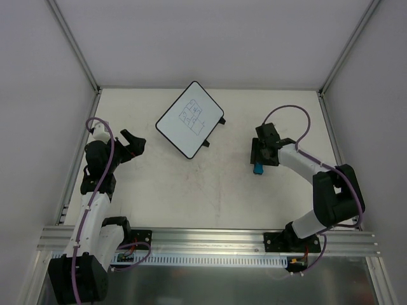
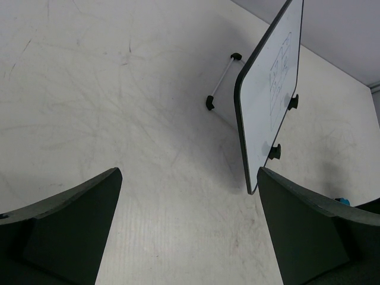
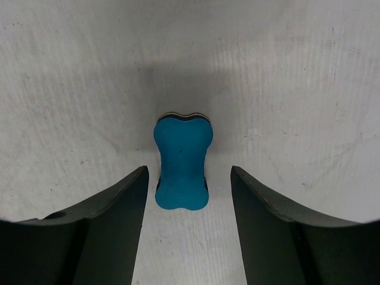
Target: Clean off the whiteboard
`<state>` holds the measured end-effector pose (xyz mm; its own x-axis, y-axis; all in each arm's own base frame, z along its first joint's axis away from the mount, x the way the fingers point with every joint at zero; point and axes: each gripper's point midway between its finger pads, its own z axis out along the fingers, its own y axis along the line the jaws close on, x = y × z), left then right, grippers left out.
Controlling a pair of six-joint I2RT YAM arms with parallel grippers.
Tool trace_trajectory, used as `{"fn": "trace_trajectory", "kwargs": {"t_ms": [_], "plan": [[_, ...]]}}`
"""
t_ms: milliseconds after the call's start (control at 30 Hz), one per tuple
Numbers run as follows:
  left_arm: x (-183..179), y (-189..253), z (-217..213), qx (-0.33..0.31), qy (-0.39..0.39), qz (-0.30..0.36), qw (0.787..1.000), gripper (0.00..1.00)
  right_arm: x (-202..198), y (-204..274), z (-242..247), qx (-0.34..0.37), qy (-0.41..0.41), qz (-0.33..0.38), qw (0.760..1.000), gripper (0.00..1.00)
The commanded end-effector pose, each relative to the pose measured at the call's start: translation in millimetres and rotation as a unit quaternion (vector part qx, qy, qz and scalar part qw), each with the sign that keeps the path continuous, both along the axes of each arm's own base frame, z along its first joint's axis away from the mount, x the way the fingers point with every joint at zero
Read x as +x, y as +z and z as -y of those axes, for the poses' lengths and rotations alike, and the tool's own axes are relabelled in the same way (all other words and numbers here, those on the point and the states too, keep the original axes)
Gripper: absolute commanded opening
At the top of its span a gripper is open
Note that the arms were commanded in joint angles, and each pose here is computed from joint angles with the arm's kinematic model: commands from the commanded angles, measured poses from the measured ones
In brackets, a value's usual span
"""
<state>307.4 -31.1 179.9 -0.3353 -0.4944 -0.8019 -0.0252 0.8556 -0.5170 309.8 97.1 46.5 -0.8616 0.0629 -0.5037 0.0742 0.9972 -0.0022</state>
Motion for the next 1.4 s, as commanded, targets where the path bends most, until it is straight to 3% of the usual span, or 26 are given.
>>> {"fn": "trace_trajectory", "kwargs": {"t_ms": [0,433,933,1000,1233,1367], "plan": [[4,20,2,0.006,-0.007,0.032,0.999,0.99,1,-3,0,-0.001,-0.003,-0.009,1.0,0.61],[4,18,2,0.008,-0.008,0.029,1.0,0.99,3,-15,0,-0.003,-0.01,-0.028,1.0,0.5],[6,15,3,0.006,-0.012,0.023,1.0,0.99,7,-13,-5,-0.006,-0.002,-0.024,1.0,0.46],[6,15,4,0.006,-0.014,0.023,1.0,0.99,7,-14,-6,-0.006,0.0,-0.026,1.0,0.38],[6,14,3,0.007,-0.014,0.022,1.0,0.99,9,-9,-7,-0.017,0.009,-0.016,1.0,0.38],[6,14,4,0.007,-0.015,0.024,1.0,0.99,9,-10,-8,-0.017,0.011,-0.017,1.0,0.24]]}}
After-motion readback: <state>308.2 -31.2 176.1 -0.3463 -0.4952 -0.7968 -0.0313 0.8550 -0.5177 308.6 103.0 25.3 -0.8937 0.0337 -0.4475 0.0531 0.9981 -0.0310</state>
